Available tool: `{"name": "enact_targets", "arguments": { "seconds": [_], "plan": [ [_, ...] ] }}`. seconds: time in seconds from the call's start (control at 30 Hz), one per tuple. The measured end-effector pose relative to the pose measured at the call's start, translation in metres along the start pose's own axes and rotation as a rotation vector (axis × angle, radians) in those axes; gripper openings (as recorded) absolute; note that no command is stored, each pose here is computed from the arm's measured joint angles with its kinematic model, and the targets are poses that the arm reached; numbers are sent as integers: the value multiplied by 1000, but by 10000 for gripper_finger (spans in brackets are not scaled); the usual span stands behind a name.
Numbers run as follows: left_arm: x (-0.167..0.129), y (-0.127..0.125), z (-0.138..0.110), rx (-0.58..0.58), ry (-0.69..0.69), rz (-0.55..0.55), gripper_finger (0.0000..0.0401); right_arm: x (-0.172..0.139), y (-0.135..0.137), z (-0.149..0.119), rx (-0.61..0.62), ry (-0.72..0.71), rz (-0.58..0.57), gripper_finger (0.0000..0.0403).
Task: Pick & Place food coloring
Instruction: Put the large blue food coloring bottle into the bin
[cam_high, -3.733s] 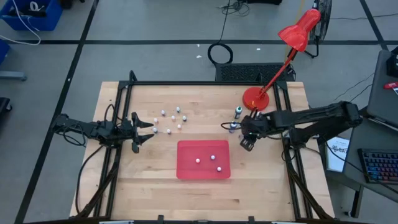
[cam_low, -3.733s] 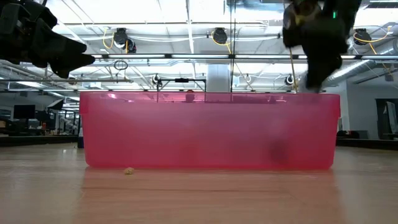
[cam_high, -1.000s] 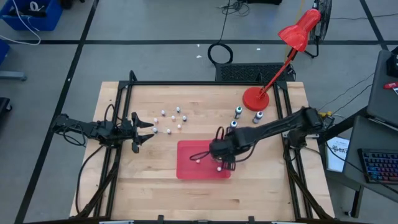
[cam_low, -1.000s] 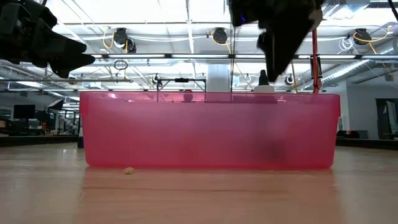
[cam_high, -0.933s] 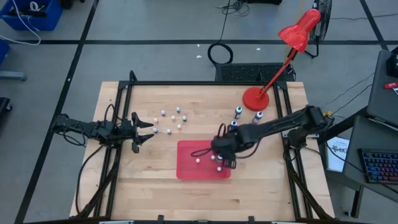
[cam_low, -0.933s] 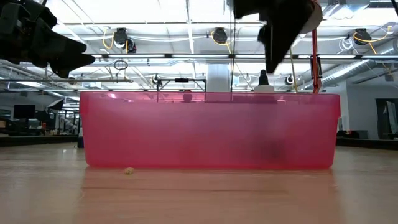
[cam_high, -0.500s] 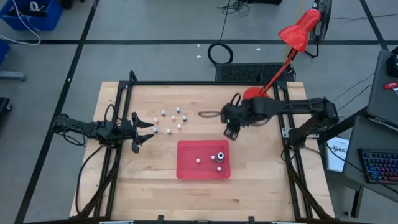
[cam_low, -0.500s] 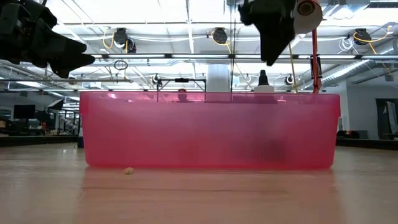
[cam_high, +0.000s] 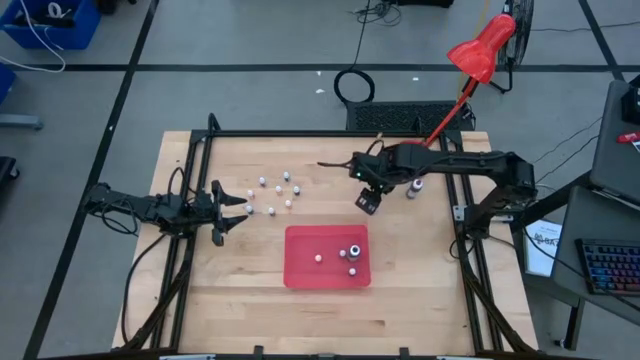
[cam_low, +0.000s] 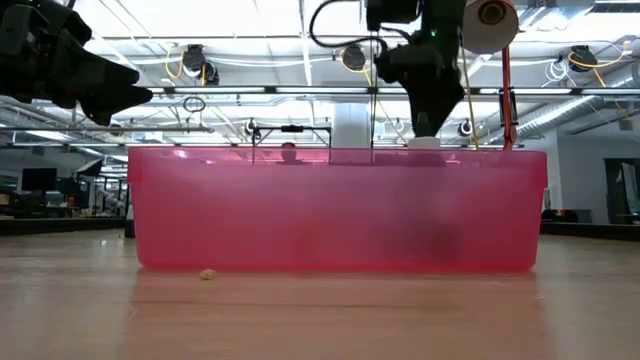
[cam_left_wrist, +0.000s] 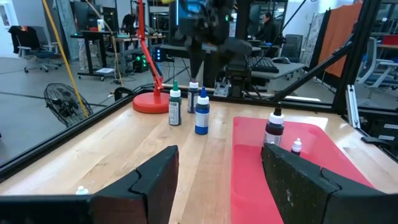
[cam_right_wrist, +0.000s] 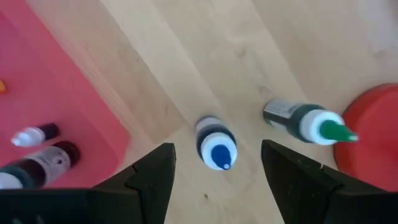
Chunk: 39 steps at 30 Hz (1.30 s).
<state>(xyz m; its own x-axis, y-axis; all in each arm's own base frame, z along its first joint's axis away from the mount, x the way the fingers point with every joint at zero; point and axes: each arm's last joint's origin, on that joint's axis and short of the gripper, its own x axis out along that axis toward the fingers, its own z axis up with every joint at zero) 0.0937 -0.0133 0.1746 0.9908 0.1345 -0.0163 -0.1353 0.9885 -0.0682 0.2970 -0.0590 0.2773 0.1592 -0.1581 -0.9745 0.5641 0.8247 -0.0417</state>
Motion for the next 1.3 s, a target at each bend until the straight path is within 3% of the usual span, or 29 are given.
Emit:
{"name": "enact_targets", "arguments": {
  "seconds": [0.3, 0.73, 1.3],
  "plan": [
    [0, 0, 0, 1, 2, 0, 232, 43, -4, -21, -29, 88, -36, 222],
    [0, 0, 0, 1, 2, 0, 232, 82, -3, -32, -21, 32, 44, 224],
    [0, 0, 0, 1, 3, 0, 232, 92, -2, -33, -57, -27, 65, 210]
  ]
}}
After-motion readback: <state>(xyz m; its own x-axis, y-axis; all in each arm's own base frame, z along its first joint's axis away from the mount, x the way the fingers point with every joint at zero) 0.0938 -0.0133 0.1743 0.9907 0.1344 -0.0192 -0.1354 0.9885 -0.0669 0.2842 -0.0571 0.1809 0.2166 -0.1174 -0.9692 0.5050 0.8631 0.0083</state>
